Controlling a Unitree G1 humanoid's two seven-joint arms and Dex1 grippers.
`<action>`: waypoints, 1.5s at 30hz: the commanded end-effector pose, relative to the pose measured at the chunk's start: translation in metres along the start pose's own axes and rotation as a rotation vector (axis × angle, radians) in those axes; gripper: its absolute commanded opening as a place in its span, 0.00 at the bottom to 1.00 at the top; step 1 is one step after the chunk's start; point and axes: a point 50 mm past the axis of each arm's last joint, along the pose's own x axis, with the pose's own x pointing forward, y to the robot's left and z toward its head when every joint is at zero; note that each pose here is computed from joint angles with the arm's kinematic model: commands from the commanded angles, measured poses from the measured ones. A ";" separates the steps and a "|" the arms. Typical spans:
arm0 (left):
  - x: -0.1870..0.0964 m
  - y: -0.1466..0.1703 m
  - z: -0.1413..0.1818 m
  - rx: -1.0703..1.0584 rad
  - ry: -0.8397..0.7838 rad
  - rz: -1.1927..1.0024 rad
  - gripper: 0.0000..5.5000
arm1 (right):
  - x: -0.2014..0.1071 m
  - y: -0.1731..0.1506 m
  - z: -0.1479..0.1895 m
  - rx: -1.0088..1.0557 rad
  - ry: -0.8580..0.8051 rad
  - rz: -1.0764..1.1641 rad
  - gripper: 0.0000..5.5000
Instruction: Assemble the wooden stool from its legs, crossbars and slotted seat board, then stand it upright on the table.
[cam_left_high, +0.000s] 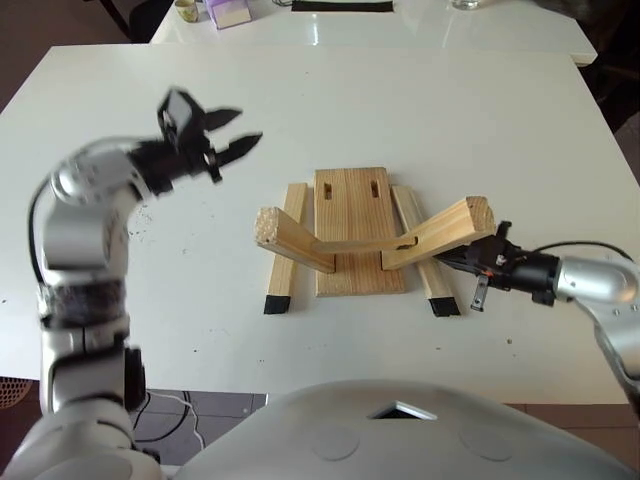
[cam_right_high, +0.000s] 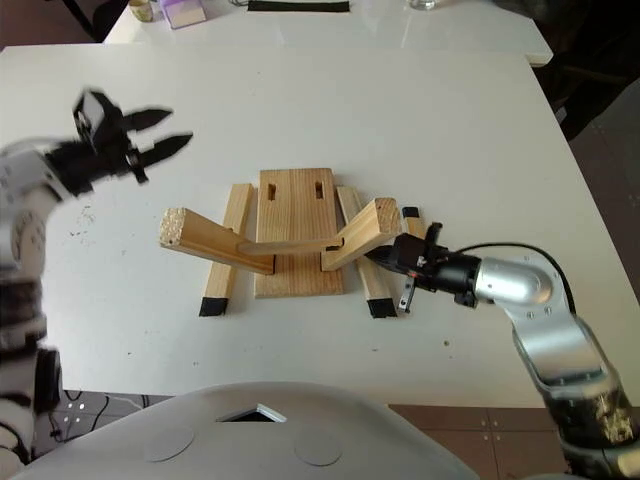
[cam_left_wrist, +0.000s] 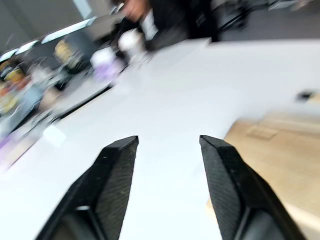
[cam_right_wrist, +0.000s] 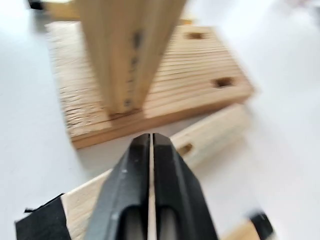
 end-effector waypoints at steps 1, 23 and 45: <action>-0.041 -0.050 -0.014 -0.024 0.014 0.268 0.56 | -0.016 0.035 0.010 0.214 -0.002 -0.454 0.15; -0.030 -0.129 0.018 -0.063 -0.155 0.100 0.65 | 0.035 0.036 0.085 0.371 -0.412 -0.599 0.21; -0.016 -0.048 0.007 0.061 -0.034 0.410 0.65 | 0.005 0.006 0.035 0.370 -0.136 -0.887 0.21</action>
